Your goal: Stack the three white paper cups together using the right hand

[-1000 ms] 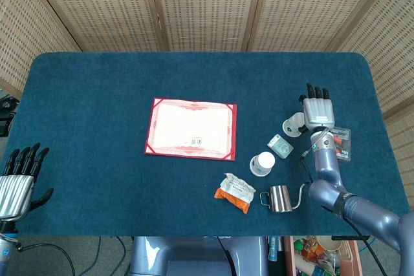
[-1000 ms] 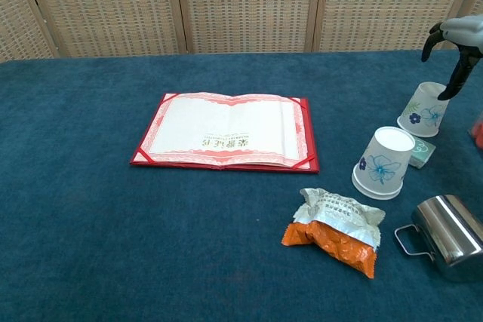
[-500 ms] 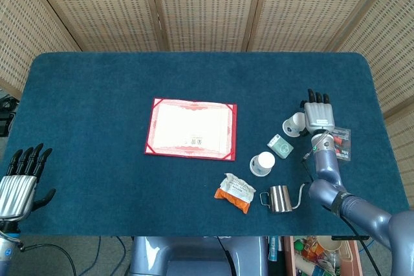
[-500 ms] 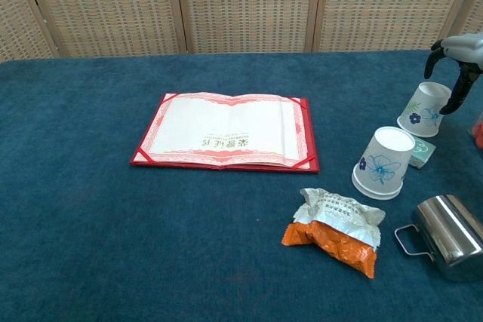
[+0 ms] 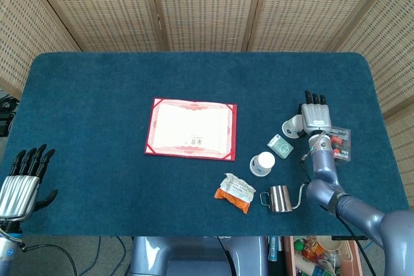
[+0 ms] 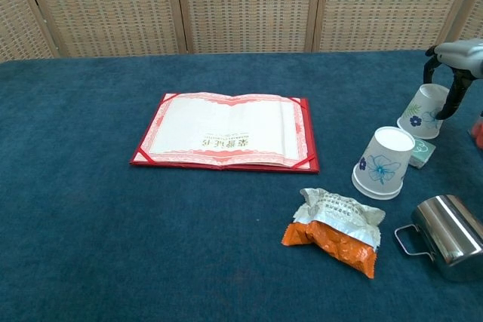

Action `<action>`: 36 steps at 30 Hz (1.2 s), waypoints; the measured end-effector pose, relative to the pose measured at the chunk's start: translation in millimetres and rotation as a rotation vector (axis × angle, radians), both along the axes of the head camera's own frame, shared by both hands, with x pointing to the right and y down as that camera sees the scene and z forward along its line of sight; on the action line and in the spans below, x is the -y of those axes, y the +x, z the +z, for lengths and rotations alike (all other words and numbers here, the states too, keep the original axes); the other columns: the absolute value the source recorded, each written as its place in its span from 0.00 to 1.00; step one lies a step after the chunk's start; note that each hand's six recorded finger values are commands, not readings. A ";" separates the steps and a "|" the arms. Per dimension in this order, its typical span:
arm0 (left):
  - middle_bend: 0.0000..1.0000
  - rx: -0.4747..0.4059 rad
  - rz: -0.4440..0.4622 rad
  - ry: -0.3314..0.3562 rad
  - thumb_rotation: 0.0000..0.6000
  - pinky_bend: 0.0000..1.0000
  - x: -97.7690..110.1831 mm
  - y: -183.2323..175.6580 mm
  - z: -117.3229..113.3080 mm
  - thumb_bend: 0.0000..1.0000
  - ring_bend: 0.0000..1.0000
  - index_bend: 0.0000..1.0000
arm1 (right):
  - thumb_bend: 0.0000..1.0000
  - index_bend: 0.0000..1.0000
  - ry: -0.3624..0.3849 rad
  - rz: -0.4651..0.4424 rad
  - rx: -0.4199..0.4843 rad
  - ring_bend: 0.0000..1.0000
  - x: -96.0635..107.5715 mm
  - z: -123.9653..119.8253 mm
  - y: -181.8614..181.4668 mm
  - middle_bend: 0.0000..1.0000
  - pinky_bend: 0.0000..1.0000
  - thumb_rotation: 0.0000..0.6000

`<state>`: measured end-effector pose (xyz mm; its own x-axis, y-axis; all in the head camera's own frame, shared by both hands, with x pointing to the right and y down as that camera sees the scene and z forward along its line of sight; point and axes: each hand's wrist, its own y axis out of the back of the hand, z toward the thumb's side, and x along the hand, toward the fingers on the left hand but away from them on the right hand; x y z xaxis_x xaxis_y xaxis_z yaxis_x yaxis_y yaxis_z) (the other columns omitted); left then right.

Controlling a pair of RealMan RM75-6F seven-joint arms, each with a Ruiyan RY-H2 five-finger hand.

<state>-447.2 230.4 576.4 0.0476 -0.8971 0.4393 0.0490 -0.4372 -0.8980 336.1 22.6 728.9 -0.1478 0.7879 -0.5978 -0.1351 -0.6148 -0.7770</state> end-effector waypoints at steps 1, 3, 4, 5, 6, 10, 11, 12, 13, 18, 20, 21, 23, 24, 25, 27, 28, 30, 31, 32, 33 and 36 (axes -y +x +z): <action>0.00 0.000 0.000 0.000 1.00 0.00 0.1 0.0 0.0 0.26 0.00 0.00 | 0.11 0.47 0.002 -0.001 0.000 0.00 0.3 -0.8 -0.4 0.07 0.00 1.00; 0.00 -0.001 0.000 0.000 1.00 0.00 0.1 0.0 -0.1 0.26 0.00 0.00 | 0.11 0.47 0.008 -0.004 0.001 0.00 1.6 -3.2 -1.1 0.07 0.00 1.00; 0.00 -0.002 -0.001 0.000 1.00 0.00 0.1 -0.1 -0.3 0.26 0.00 0.00 | 0.11 0.47 0.012 -0.006 0.002 0.00 2.6 -4.9 -1.7 0.07 0.00 1.00; 0.00 -0.002 -0.001 0.001 1.00 0.00 0.2 -0.2 -0.4 0.26 0.00 0.00 | 0.11 0.47 0.018 -0.008 0.004 0.00 4.0 -7.4 -2.8 0.07 0.00 1.00; 0.00 -0.003 -0.001 0.001 1.00 0.00 0.3 -0.1 -0.5 0.26 0.00 0.00 | 0.11 0.47 0.023 -0.010 0.007 0.00 5.2 -9.7 -3.9 0.07 0.00 1.00; 0.00 -0.006 0.000 0.000 1.00 0.00 0.0 0.1 -0.8 0.26 0.00 0.00 | 0.11 0.47 0.047 -0.023 0.022 0.00 10.1 -21.7 -11.2 0.07 0.00 1.00; 0.00 -0.007 0.000 0.000 1.00 0.00 -0.1 0.1 -0.9 0.26 0.00 0.00 | 0.11 0.47 0.055 -0.029 0.028 0.00 11.3 -26.1 -14.2 0.07 0.00 1.00; 0.00 -0.007 0.000 0.001 1.00 0.00 -0.1 0.1 -1.1 0.26 0.00 0.00 | 0.11 0.47 0.061 -0.034 0.033 0.00 11.9 -29.7 -16.8 0.07 0.00 1.00; 0.00 -0.007 0.000 0.002 1.00 0.00 -0.2 -0.1 -1.3 0.26 0.00 0.00 | 0.11 0.47 0.066 -0.039 0.040 0.00 12.2 -33.5 -19.7 0.07 0.00 1.00; 0.00 -0.009 0.007 0.005 1.00 0.00 -1.2 1.1 -2.4 0.26 0.00 0.00 | 0.11 0.48 0.093 -0.065 0.092 0.00 9.6 -57.8 -38.1 0.07 0.00 1.00; 0.00 -0.013 0.011 0.004 1.00 0.00 -2.1 2.2 -3.1 0.26 0.00 0.00 | 0.11 0.48 0.106 -0.076 0.116 0.00 6.0 -71.0 -45.6 0.07 0.00 1.00; 0.00 -0.016 0.014 0.005 1.00 0.00 -2.5 3.1 -3.8 0.26 0.00 0.00 | 0.11 0.48 0.111 -0.081 0.127 0.00 3.7 -77.3 -48.7 0.07 0.00 1.00; 0.00 -0.021 0.019 0.005 1.00 0.00 -3.2 4.7 -4.6 0.26 0.00 0.00 | 0.11 0.48 0.122 -0.093 0.153 0.00 -3.0 -93.3 -55.8 0.07 0.00 1.00; 0.00 -0.025 0.023 0.005 1.00 0.00 -3.8 5.8 -4.9 0.26 0.00 0.00 | 0.11 0.48 0.127 -0.098 0.163 0.00 -6.2 -100.7 -58.4 0.07 0.00 1.00; 0.00 -0.028 0.027 0.004 1.00 0.00 -4.4 6.7 -5.0 0.26 0.00 0.00 | 0.11 0.48 0.132 -0.103 0.172 0.00 -9.5 -108.2 -60.5 0.07 0.00 1.00; 0.00 -0.033 0.036 0.001 1.00 0.00 -5.7 8.9 -4.8 0.26 0.00 0.00 | 0.11 0.48 0.143 -0.113 0.188 0.00 -17.9 -125.8 -64.3 0.07 0.00 1.00; 0.00 -0.035 0.041 -0.001 1.00 0.00 -6.3 10.2 -4.8 0.26 0.00 0.00 | 0.11 0.48 0.147 -0.115 0.195 0.00 -21.8 -133.2 -65.3 0.07 0.00 1.00; 0.00 -0.042 0.052 -0.003 1.00 0.00 -7.7 13.2 -4.9 0.26 0.00 0.00 | 0.11 0.48 0.154 -0.118 0.207 0.00 -30.9 -149.8 -66.3 0.07 0.00 1.00; 0.00 -0.046 0.056 -0.003 1.00 0.00 -8.2 14.5 -5.2 0.26 0.00 0.00 | 0.11 0.48 0.155 -0.118 0.211 0.00 -35.0 -156.4 -66.1 0.07 0.00 1.00; 0.00 -0.050 0.060 -0.004 1.00 0.00 -8.7 15.8 -5.5 0.26 0.00 0.00 | 0.11 0.48 0.157 -0.115 0.215 0.00 -40.4 -164.6 -65.3 0.07 0.00 1.00; 0.00 -0.054 0.064 -0.003 1.00 0.00 -9.1 17.1 -6.1 0.26 0.00 0.00 | 0.11 0.48 0.157 -0.113 0.215 0.00 -44.5 -170.2 -63.9 0.07 0.00 1.00; 0.00 -0.061 0.065 -0.001 1.00 0.00 -9.9 18.2 -7.6 0.26 0.00 0.00 | 0.11 0.48 0.156 -0.102 0.201 0.00 -58.2 -183.6 -55.0 0.07 0.00 1.00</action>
<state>-429.0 240.2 568.8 0.1329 -0.8909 0.4343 0.0224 -0.4354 -0.8999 281.1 80.9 545.4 0.0464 0.8775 -0.4773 -0.0241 -0.4767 -0.8787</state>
